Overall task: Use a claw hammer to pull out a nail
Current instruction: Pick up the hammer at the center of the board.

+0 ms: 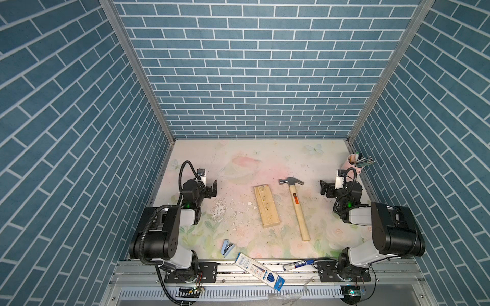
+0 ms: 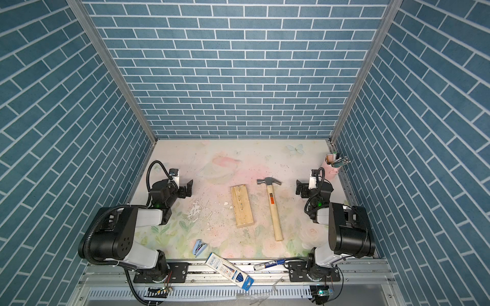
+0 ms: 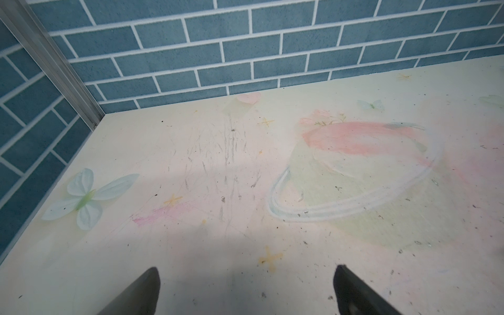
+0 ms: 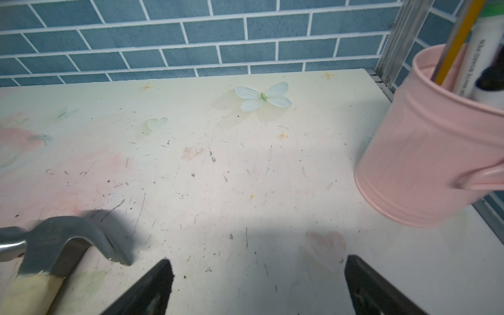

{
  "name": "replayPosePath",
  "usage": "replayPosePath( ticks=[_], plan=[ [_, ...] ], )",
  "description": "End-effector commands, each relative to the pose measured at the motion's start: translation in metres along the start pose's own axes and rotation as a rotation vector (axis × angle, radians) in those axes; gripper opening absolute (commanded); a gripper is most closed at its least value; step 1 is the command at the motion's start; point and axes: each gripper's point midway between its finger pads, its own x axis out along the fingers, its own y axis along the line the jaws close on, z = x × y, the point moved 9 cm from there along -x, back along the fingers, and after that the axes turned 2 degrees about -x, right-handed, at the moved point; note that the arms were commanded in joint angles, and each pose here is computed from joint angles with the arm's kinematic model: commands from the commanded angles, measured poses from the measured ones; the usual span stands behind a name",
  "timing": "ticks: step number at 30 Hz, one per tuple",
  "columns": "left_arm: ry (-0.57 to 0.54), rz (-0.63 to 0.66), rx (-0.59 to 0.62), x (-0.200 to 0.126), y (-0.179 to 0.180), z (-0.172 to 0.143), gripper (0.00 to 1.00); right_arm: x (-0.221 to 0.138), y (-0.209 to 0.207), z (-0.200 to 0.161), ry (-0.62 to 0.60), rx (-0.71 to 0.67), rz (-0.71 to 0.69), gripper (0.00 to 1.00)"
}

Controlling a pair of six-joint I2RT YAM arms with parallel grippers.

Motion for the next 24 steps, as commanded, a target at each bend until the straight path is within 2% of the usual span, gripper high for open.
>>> replayPosePath(
  ticks=[1, 6, 9, 14, 16, 18, 21, 24],
  plan=[
    [-0.001, 0.019, -0.018, 0.003, 0.006, 0.005, 0.99, 0.004, -0.005, 0.006, -0.006, 0.013, -0.039, 0.99],
    [0.001, 0.033, -0.034, 0.003, 0.009, 0.004, 0.99, 0.004, -0.004, 0.006, -0.007, 0.010, -0.039, 0.99],
    [-0.011, 0.113, -0.064, -0.001, 0.016, 0.008, 0.99, 0.000, -0.006, 0.014, -0.018, 0.016, -0.063, 0.98],
    [-0.065, 0.210, -0.042, -0.027, 0.013, 0.027, 0.99, -0.020, -0.020, 0.048, 0.023, 0.111, -0.260, 0.96],
    [-0.096, 0.253, -0.020, -0.040, 0.005, 0.037, 0.99, -0.028, -0.025, 0.061, 0.019, 0.186, -0.339, 0.99],
    [-0.146, 0.279, -0.081, -0.055, 0.001, 0.050, 0.99, -0.035, -0.032, 0.074, 0.032, 0.292, -0.425, 0.99],
    [-0.188, 0.243, -0.241, -0.071, -0.006, 0.065, 0.99, -0.045, -0.037, 0.093, 0.106, 0.449, -0.527, 0.99],
    [-0.183, 0.161, -0.346, -0.075, -0.018, 0.076, 0.99, -0.050, -0.032, 0.104, 0.175, 0.520, -0.492, 0.99]
  ],
)
